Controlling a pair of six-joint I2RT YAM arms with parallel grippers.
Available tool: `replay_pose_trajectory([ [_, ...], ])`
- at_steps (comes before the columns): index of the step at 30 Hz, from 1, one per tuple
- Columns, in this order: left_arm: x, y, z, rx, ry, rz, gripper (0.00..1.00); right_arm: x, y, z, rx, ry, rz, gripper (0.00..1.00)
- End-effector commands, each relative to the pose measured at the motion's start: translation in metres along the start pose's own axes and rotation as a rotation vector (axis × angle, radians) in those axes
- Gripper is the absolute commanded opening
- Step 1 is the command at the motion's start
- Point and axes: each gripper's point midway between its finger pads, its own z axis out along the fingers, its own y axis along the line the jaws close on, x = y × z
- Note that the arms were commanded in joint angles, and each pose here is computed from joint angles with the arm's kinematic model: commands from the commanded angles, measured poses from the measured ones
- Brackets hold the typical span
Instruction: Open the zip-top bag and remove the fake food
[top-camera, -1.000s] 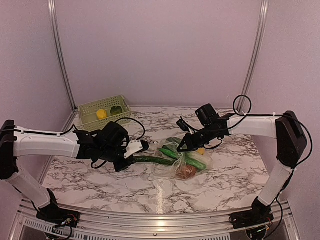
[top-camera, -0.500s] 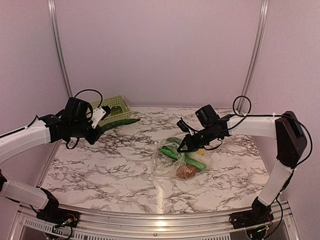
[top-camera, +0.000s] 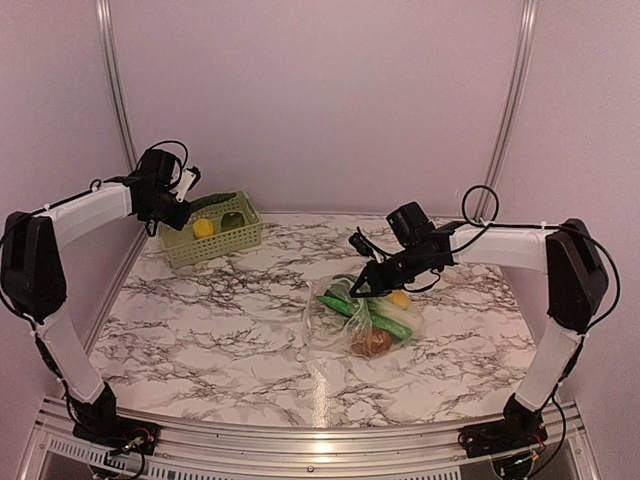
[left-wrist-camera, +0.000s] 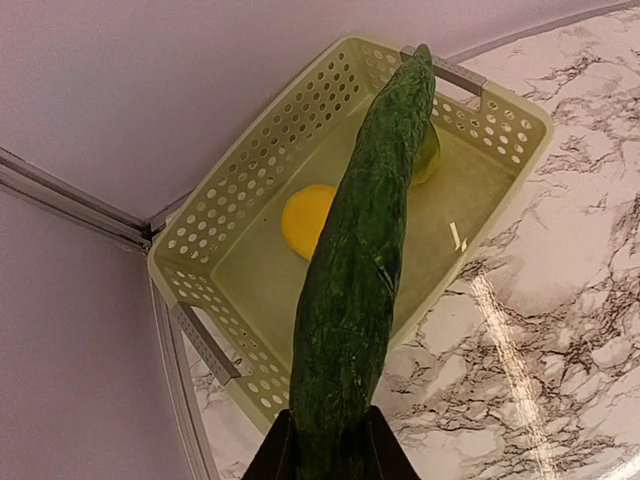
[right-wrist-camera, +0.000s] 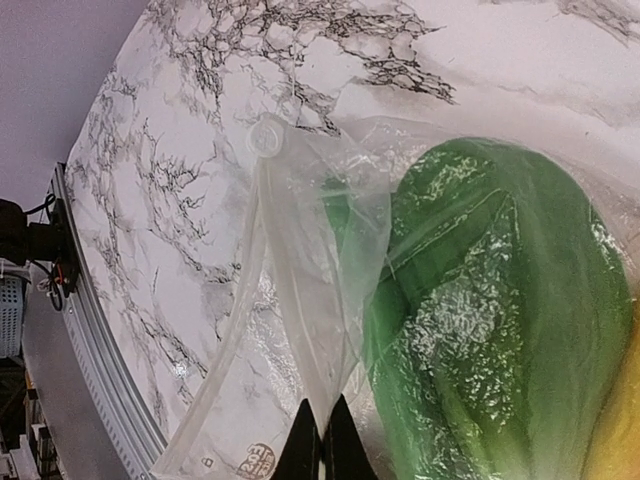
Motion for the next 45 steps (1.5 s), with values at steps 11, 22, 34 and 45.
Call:
replay_pose_trajectory([
  [11,0.023,0.038,0.101,-0.064,0.187,0.019,0.10,-0.015,0.001,0.003,-0.025,0.002,-0.018,0.00],
  [22,0.029,0.045,0.114,-0.099,0.218,-0.052,0.47,-0.016,0.002,0.004,-0.035,-0.002,-0.026,0.00],
  [34,-0.028,0.038,0.021,0.012,-0.079,-0.255,0.75,-0.018,0.005,-0.003,-0.020,-0.008,-0.033,0.00],
  [45,-0.027,-0.066,-0.056,0.371,-0.240,-0.407,0.72,-0.024,0.010,-0.008,-0.037,-0.046,-0.015,0.00],
])
